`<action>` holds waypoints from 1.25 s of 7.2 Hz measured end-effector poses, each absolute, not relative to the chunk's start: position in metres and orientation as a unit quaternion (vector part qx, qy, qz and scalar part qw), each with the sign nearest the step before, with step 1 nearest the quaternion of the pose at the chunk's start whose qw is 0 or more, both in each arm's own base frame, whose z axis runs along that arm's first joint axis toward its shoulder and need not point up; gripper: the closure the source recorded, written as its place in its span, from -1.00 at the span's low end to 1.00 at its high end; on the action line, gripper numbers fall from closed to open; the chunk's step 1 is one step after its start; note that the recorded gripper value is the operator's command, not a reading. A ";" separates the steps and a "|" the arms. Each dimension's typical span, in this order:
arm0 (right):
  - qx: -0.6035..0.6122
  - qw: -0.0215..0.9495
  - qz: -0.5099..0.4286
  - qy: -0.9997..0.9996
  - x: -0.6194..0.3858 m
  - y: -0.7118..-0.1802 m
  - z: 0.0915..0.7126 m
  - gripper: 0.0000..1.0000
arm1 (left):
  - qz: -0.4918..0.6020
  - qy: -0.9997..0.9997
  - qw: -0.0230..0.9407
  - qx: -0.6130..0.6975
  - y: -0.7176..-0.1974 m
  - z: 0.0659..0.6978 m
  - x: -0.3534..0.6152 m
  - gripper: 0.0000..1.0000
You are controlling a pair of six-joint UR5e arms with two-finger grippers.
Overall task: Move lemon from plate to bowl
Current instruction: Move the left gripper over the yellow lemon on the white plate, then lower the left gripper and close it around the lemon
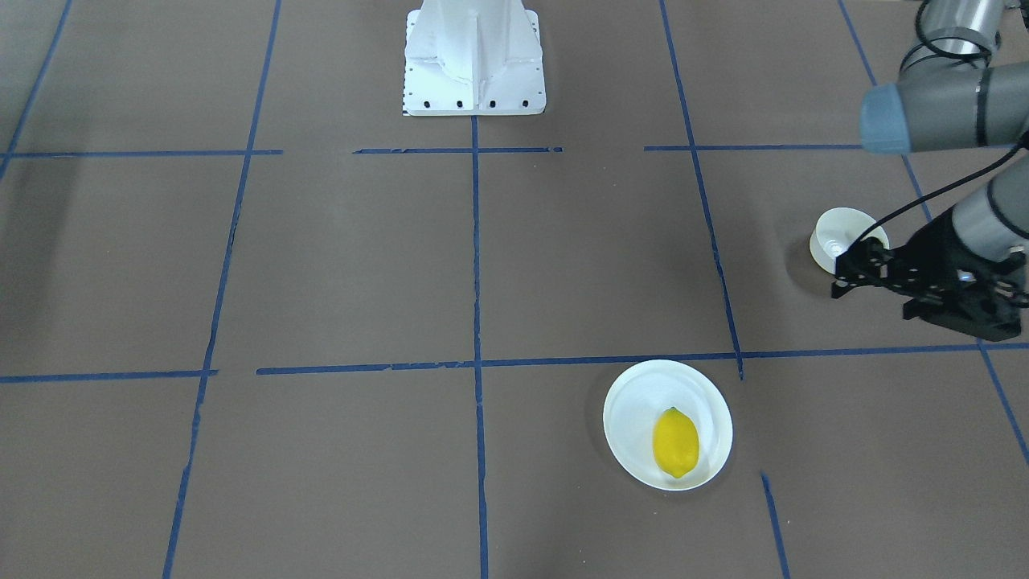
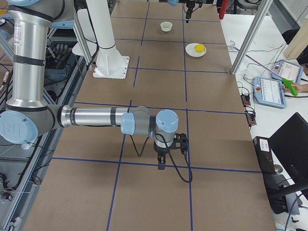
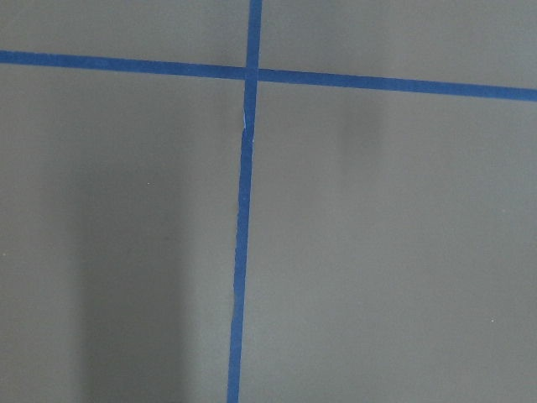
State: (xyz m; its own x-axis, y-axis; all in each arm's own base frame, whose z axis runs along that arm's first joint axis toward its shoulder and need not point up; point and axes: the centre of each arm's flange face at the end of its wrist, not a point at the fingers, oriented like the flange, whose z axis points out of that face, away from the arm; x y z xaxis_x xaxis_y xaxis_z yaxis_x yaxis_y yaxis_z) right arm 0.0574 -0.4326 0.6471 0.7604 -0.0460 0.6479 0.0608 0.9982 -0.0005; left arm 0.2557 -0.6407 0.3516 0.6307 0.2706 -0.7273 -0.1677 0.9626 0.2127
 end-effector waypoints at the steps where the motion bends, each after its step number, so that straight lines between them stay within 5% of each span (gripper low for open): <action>1: -0.011 0.938 -0.028 -0.345 0.057 -0.433 0.647 -1.00 | 0.108 0.411 0.904 0.051 -0.663 0.328 0.295 -1.00; 5: -0.011 0.938 -0.028 -0.346 0.057 -0.433 0.647 -1.00 | 0.049 0.421 0.904 0.046 -0.746 0.322 0.401 -1.00; 9: -0.011 0.938 -0.029 -0.346 0.057 -0.433 0.647 -1.00 | 0.042 0.417 0.906 0.058 -0.746 0.351 0.440 -1.00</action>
State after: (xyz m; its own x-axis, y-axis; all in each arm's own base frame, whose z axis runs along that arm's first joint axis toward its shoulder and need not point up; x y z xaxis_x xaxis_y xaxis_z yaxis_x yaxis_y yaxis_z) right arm 0.0572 -0.4326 0.6469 0.7596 -0.0462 0.6488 0.0608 0.9981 -0.0002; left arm 0.4401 -0.7461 0.3509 0.6493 0.1235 -0.7504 -0.0275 0.9899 0.1391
